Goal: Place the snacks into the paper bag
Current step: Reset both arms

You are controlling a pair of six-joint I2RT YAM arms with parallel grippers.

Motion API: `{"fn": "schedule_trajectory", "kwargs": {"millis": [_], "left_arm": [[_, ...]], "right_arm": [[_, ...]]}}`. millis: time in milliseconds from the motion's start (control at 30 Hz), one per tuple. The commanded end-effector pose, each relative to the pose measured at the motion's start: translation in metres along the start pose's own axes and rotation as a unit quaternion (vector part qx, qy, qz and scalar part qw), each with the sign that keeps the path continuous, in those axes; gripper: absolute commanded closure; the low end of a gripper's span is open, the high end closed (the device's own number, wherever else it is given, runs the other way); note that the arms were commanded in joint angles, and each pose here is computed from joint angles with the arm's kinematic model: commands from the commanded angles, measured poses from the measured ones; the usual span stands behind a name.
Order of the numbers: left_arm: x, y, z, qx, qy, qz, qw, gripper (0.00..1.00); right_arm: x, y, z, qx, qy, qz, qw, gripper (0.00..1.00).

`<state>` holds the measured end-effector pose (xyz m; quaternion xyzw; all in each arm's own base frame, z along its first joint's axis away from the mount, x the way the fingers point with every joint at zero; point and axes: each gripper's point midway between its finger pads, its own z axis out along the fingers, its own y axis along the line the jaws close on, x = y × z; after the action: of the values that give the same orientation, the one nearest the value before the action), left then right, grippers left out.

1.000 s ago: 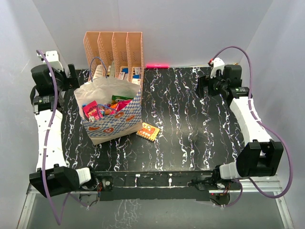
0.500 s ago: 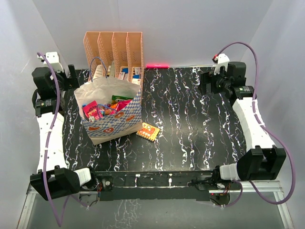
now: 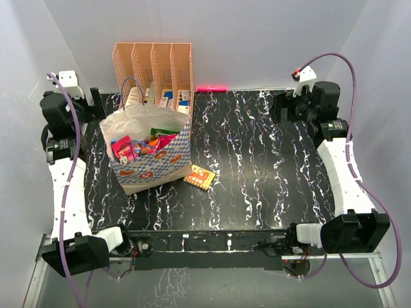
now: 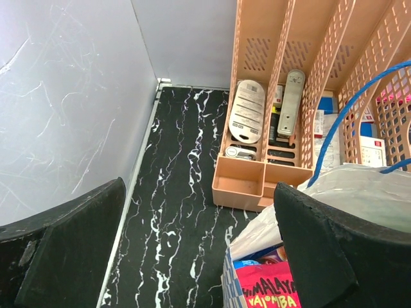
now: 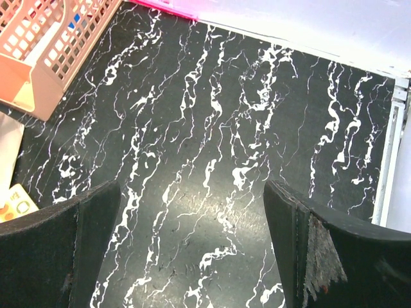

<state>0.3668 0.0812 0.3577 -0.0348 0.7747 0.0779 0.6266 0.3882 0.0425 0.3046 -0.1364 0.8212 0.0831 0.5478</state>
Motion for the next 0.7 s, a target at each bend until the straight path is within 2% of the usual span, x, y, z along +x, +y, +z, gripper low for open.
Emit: {"fn": "schedule_trajectory", "kwargs": {"millis": [0, 667], "left_arm": [[-0.015, -0.005, -0.011, 0.015, -0.019, -0.012, 1.000, 0.02], [-0.035, -0.029, -0.044, 0.083, -0.029, -0.001, 0.996, 0.02]], "right_arm": [[-0.039, -0.001, -0.011, 0.008, -0.072, -0.015, 0.997, 0.02], [-0.053, 0.003, -0.030, 0.015, -0.117, -0.013, 0.993, 0.01]]}}
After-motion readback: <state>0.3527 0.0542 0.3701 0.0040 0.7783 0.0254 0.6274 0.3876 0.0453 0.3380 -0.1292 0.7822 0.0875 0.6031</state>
